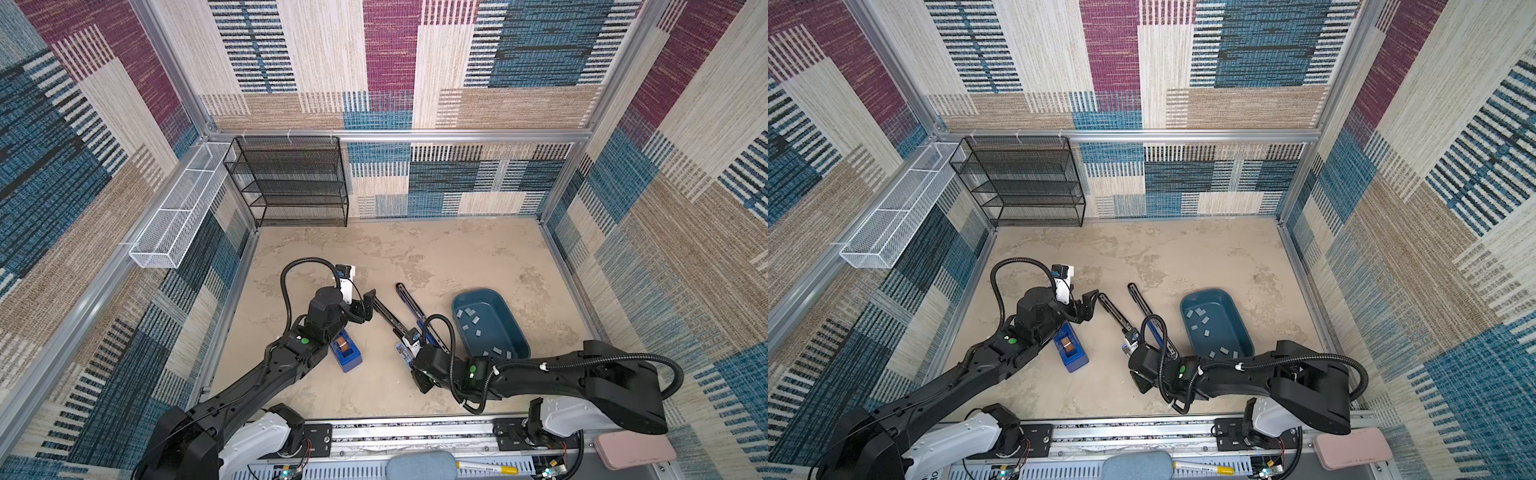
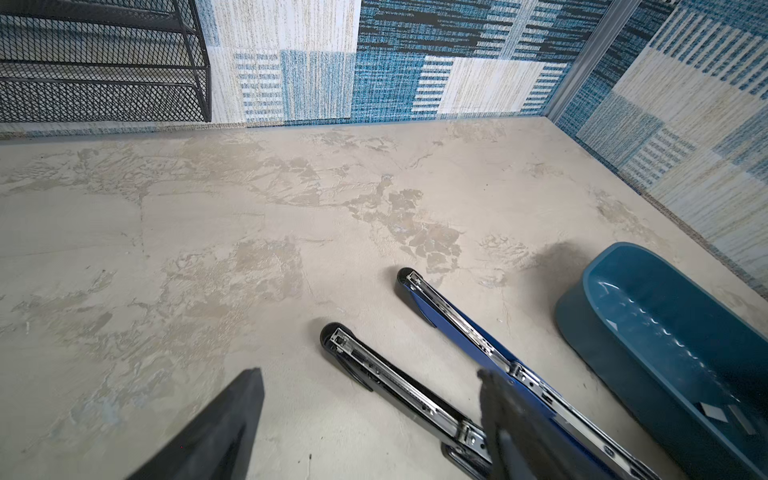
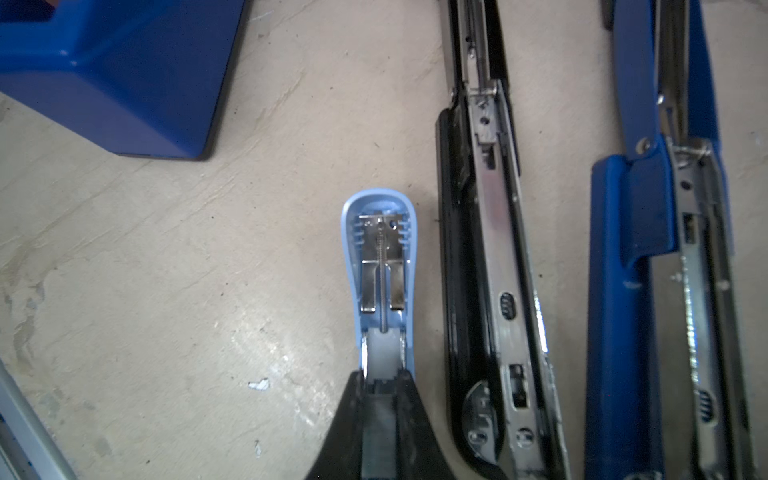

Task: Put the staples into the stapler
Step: 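Press the staple strip into the light-blue stapler channel with the right gripper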

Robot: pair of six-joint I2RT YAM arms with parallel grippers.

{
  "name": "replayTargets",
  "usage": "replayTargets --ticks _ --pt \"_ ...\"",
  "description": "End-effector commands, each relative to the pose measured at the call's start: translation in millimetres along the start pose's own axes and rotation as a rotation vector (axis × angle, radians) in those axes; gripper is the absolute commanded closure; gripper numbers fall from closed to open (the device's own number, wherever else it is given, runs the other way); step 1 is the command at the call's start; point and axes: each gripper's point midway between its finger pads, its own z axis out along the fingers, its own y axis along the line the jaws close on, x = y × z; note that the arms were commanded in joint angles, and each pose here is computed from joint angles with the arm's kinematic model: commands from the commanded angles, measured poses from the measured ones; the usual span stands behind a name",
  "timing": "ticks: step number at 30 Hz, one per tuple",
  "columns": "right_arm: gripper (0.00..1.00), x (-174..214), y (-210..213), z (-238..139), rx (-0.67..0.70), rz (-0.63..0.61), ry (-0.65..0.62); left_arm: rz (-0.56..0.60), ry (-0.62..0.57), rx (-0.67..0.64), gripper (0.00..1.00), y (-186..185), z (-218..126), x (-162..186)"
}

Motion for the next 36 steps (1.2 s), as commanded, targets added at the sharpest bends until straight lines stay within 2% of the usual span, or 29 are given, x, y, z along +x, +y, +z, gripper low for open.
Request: replayTargets --ticks 1,16,36 --pt "1.00 -4.7 -0.7 -0.4 0.012 0.012 -0.016 -0.027 -0.044 0.012 0.15 -2.7 -0.9 -11.4" --pt "1.00 -10.0 -5.1 -8.0 0.021 0.022 -0.049 -0.025 -0.039 0.013 0.15 -2.7 0.2 -9.8" --pt "1.00 -7.2 -0.9 -2.7 0.009 0.011 -0.028 -0.026 -0.042 0.015 0.15 -3.2 0.4 -10.8"
